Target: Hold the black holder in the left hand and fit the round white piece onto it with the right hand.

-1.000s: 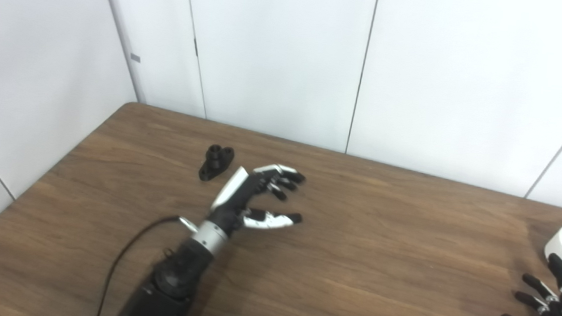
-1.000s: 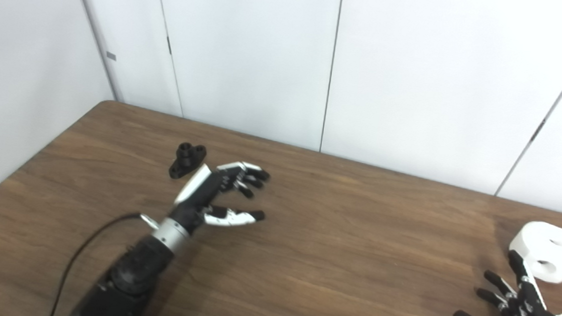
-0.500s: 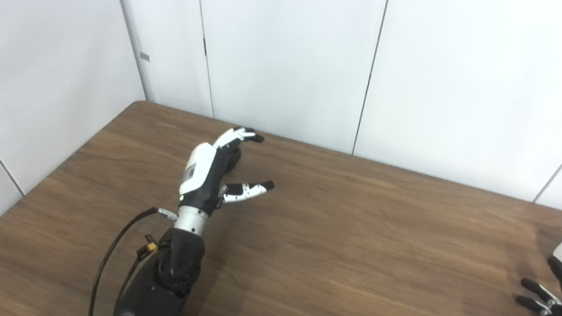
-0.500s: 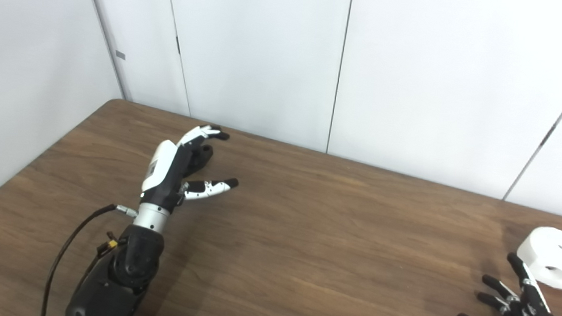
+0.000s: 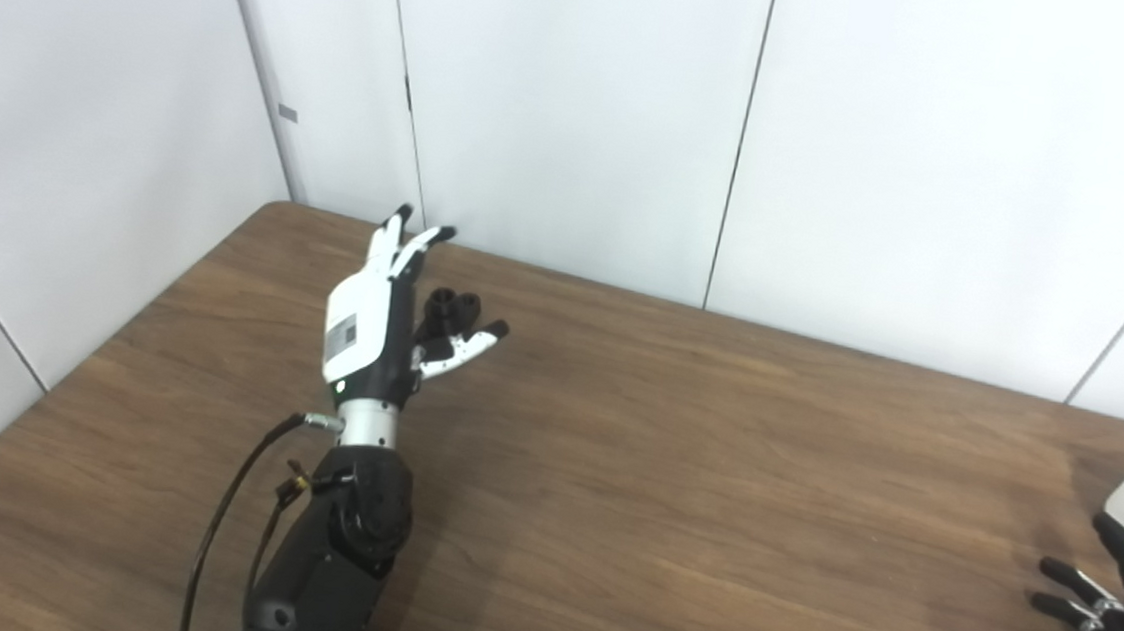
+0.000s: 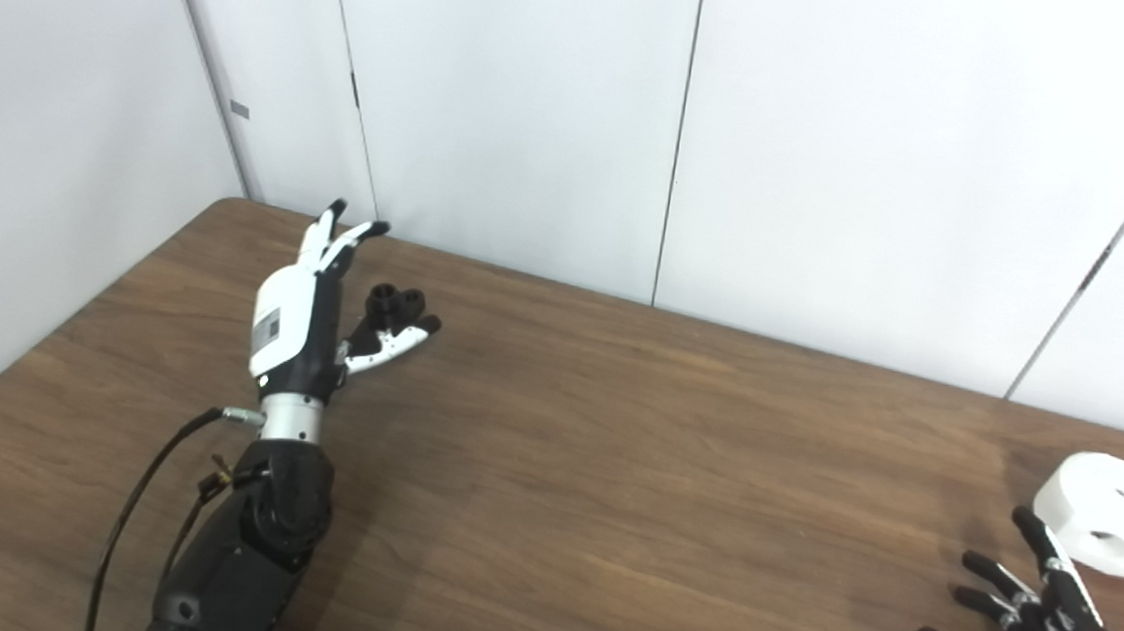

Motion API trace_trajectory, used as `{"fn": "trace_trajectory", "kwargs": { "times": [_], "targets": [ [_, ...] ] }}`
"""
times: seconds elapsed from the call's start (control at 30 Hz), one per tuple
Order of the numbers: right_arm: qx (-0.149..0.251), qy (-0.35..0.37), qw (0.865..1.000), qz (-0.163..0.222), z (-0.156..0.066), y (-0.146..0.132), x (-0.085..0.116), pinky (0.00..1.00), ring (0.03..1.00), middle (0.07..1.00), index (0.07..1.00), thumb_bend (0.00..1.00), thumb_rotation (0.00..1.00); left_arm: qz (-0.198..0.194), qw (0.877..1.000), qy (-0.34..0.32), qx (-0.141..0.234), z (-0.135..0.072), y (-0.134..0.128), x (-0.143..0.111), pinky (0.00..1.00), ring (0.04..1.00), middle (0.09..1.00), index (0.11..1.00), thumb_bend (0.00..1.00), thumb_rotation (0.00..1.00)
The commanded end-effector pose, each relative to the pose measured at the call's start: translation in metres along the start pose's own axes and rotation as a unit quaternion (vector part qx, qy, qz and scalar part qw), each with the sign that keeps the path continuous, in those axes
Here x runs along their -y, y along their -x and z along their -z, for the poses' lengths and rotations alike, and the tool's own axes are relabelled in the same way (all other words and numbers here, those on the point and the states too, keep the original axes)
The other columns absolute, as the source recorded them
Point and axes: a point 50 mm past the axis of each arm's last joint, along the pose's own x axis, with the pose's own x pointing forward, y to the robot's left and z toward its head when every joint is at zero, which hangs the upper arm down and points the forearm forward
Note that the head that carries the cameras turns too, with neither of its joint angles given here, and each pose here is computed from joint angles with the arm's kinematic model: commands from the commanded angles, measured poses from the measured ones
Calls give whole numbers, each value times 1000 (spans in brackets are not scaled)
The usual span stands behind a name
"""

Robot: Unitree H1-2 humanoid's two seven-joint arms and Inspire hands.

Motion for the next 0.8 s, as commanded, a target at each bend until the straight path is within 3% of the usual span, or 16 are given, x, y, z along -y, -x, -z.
{"fn": "trace_trajectory", "kwargs": {
  "times": [0.0, 0.43, 0.6, 0.77],
  "targets": [
    [36, 9, 999, 2, -19, -6, 11, 696, 811, 982, 927, 833, 172, -53, 998, -3, 16, -13, -26, -8, 940, 1000, 1000, 891, 858, 269],
    [40, 8, 999, 2, -20, -6, 13, 691, 794, 978, 907, 851, 187, -60, 996, -30, -62, 1, -42, -1, 1000, 1000, 1000, 914, 905, 345],
    [42, 16, 999, 1, -20, -7, 13, 671, 779, 965, 908, 861, 213, -51, 996, -25, -72, 5, -43, 2, 1000, 1000, 1000, 773, 944, 319],
    [42, 14, 999, 2, -20, -6, 14, 670, 782, 965, 899, 864, 211, -27, 995, -38, -84, 9, -44, 7, 1000, 1000, 1000, 698, 973, 332]
  ]
}}
